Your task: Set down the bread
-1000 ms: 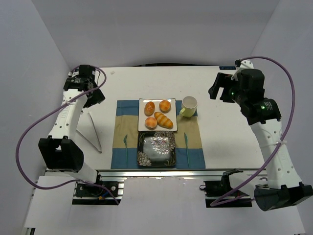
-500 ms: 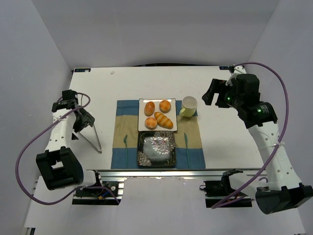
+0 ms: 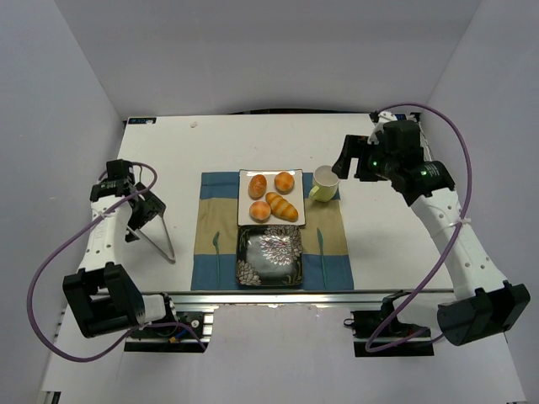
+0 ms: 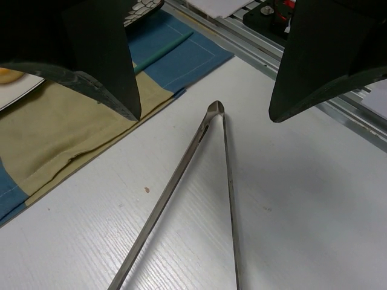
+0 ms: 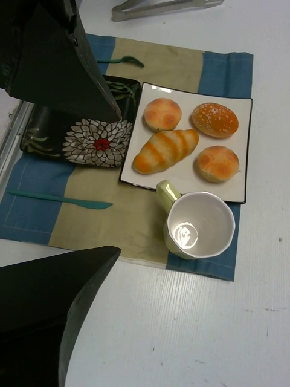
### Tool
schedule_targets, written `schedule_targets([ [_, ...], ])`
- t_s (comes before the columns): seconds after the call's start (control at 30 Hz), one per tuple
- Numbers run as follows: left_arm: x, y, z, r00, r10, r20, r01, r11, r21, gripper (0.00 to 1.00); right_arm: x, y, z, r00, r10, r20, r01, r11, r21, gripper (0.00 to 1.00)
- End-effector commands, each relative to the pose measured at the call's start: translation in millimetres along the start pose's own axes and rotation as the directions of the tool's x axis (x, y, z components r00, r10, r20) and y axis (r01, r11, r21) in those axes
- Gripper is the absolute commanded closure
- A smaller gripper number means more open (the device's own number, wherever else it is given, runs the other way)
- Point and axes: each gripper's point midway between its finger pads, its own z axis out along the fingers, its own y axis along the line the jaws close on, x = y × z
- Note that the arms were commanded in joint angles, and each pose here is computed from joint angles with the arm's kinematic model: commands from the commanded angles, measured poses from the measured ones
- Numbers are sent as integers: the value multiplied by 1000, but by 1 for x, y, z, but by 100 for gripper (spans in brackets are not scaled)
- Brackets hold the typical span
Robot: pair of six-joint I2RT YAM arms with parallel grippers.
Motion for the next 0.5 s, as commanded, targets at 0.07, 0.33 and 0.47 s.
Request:
schedule_targets([
  [0.07, -15, -3, -20, 996, -28, 87, 24, 999, 41, 2, -26, 29, -4, 997, -33, 66, 37, 997, -64, 11],
  [0.33, -11, 10, -18, 995, -2, 99, 3, 1000, -3, 2, -22, 43, 6, 998, -57, 39, 60, 994, -88, 11],
  [0.47, -1, 2, -11, 997, 9, 72, -13, 999, 53, 2, -22, 39, 5, 997, -61, 46, 64, 995, -72, 11],
])
